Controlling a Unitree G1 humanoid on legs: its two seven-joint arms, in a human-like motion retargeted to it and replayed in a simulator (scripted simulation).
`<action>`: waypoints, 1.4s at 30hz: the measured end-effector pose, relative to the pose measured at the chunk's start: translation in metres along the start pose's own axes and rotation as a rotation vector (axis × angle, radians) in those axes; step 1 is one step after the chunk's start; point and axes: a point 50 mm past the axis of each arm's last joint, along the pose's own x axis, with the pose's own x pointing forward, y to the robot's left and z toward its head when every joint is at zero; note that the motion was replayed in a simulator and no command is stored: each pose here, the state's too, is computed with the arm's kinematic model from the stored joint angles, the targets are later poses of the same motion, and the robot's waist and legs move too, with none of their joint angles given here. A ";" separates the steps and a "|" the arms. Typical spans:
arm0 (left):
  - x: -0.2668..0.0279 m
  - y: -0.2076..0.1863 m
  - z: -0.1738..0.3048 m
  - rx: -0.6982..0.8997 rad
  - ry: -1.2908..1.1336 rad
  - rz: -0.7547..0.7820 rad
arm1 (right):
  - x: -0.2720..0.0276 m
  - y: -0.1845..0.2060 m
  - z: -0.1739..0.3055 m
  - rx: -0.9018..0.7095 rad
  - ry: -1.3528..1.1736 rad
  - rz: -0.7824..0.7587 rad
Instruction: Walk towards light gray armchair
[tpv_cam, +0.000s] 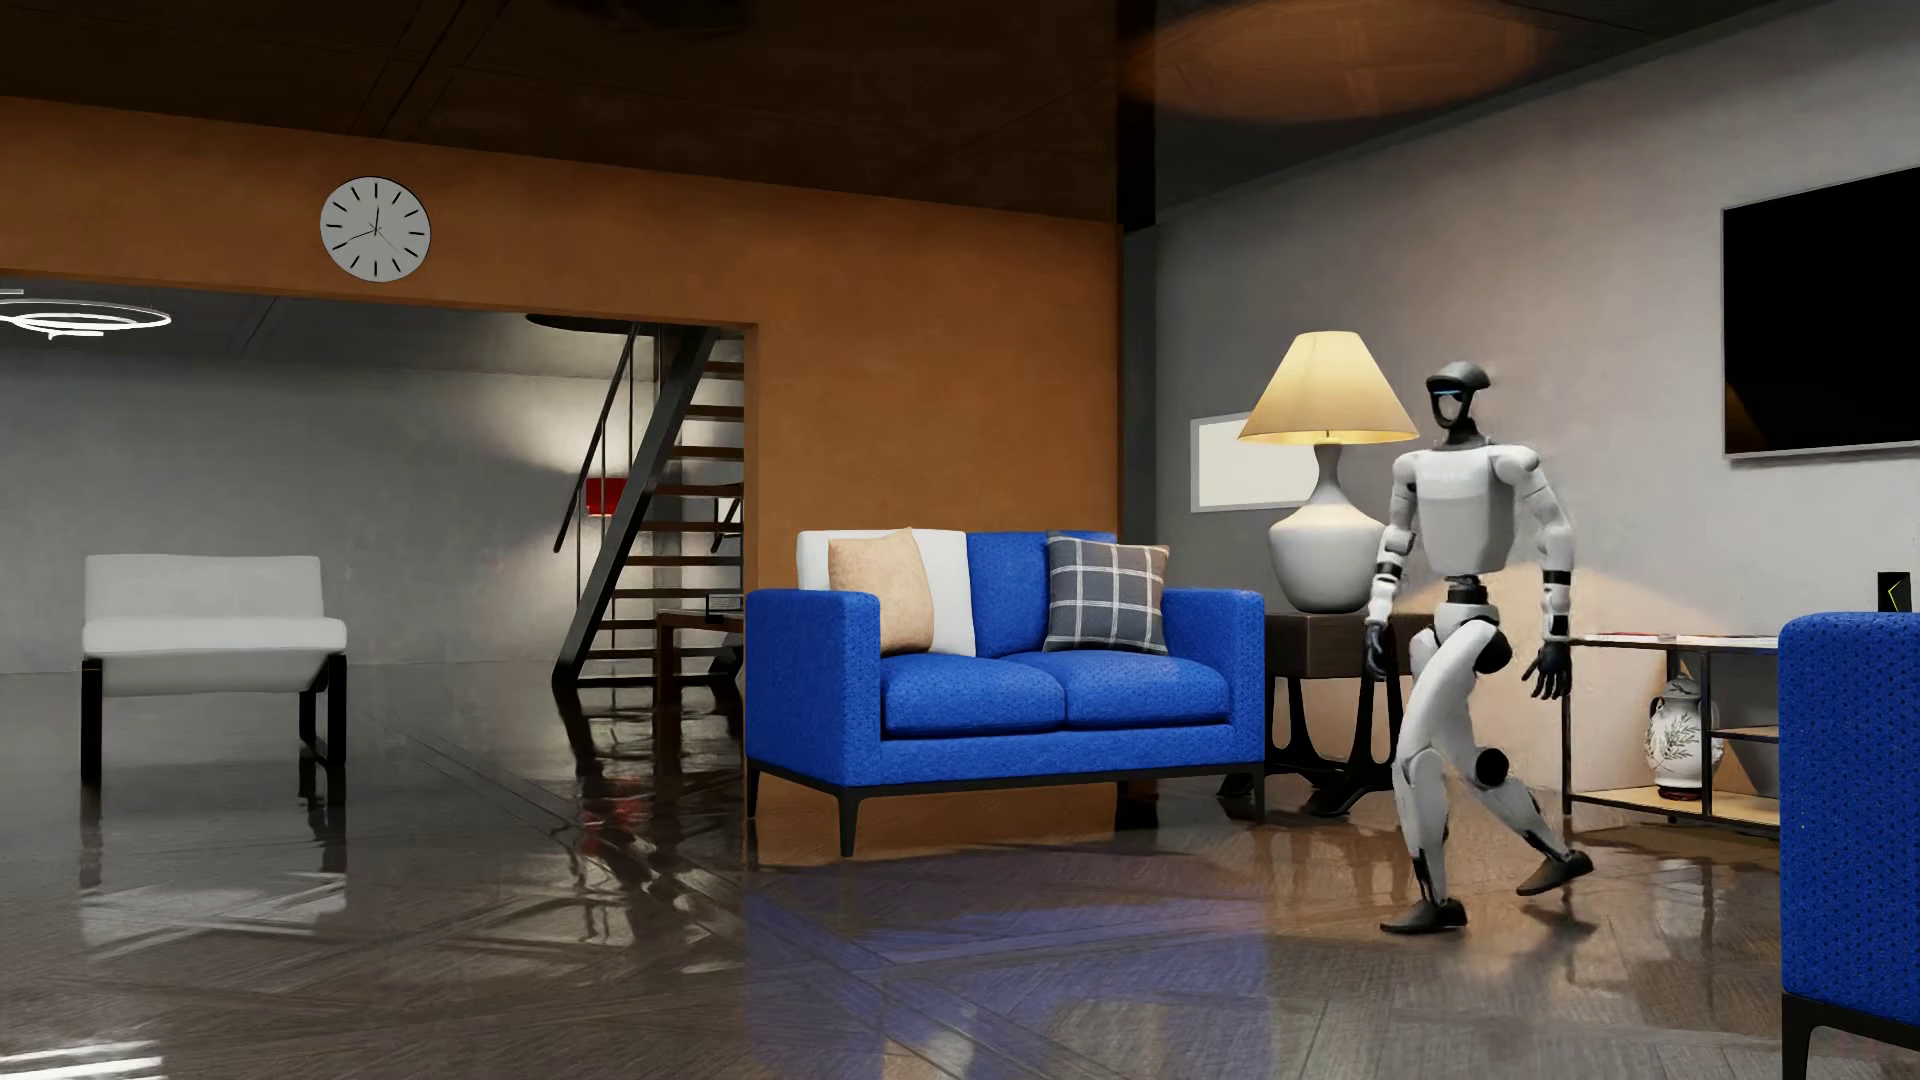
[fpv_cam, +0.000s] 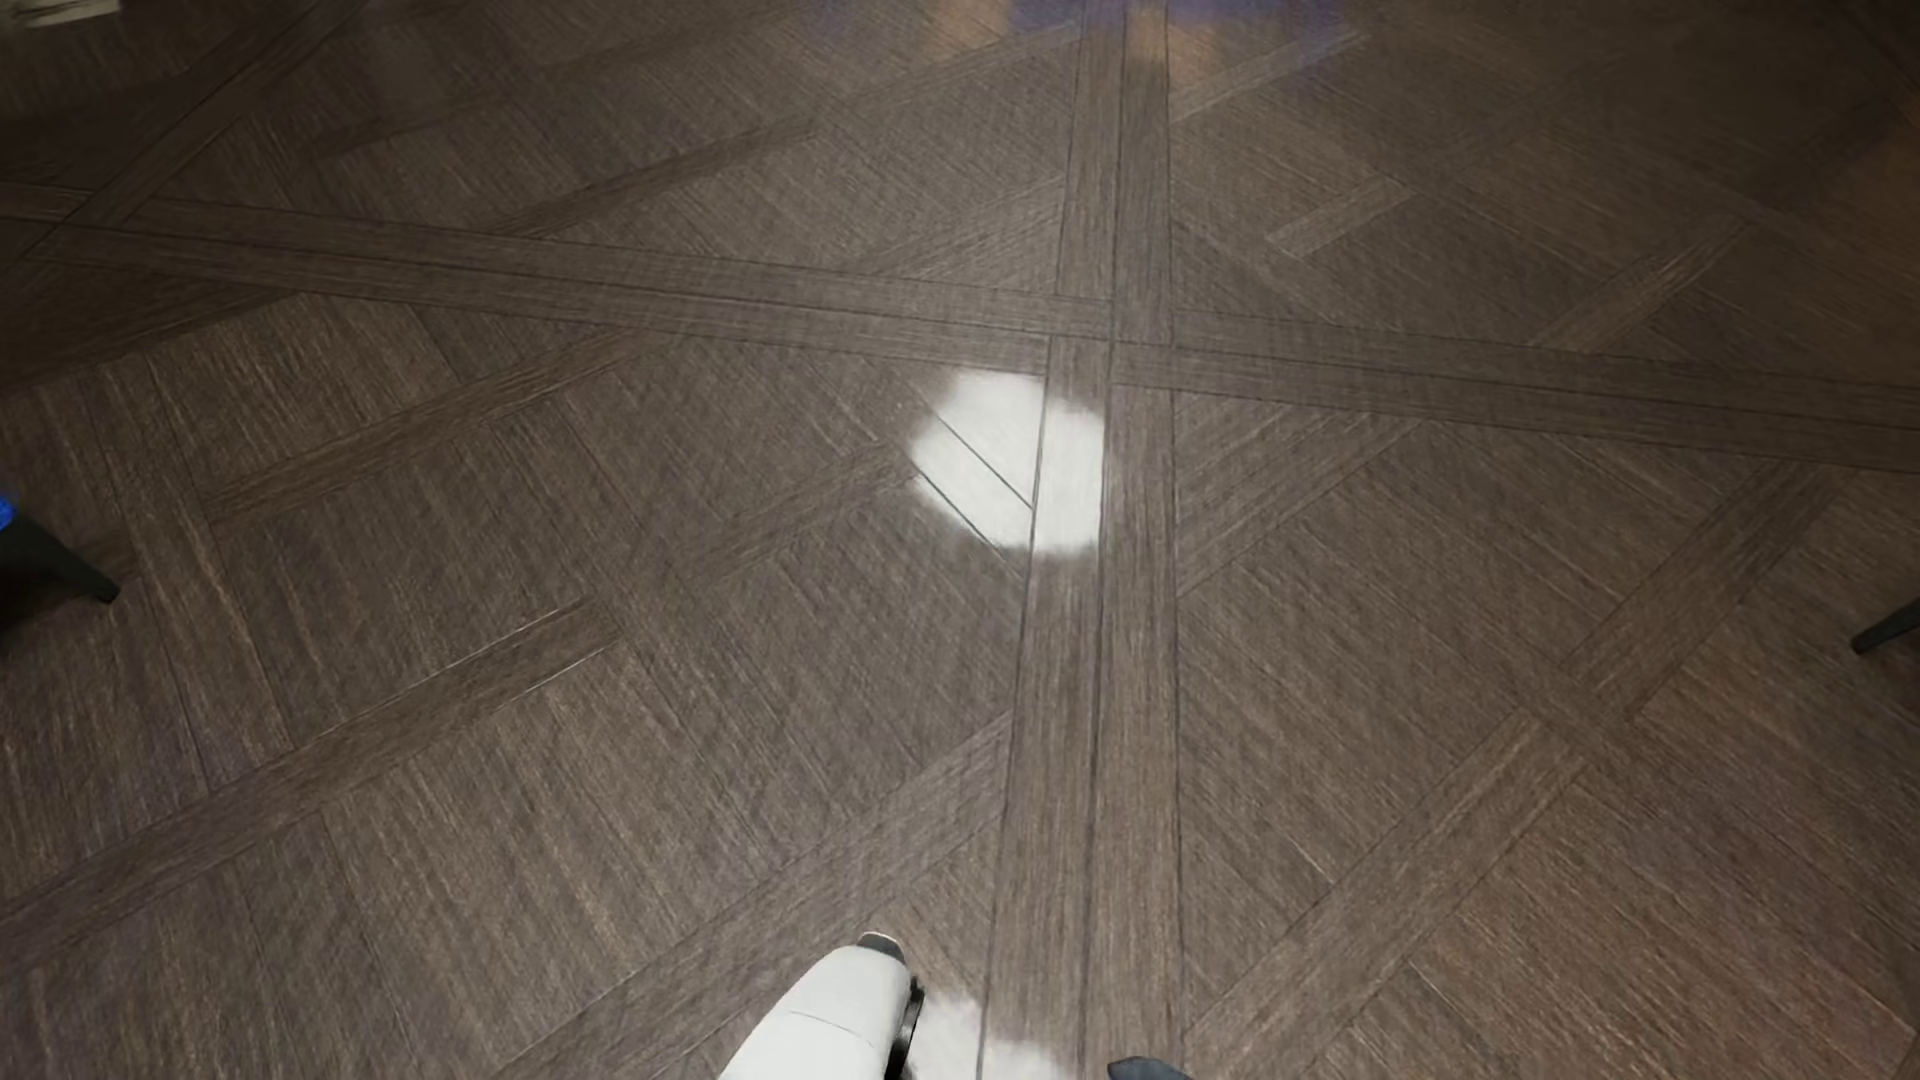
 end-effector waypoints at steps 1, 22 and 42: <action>0.001 0.000 -0.001 0.025 0.011 -0.007 | -0.001 0.010 -0.010 0.017 0.041 0.020; 0.003 0.013 0.057 -0.061 -0.196 0.044 | -0.050 0.075 -0.099 0.041 0.321 0.181; -0.004 0.038 0.069 -0.039 -0.268 0.105 | -0.043 0.065 -0.093 0.111 0.313 0.121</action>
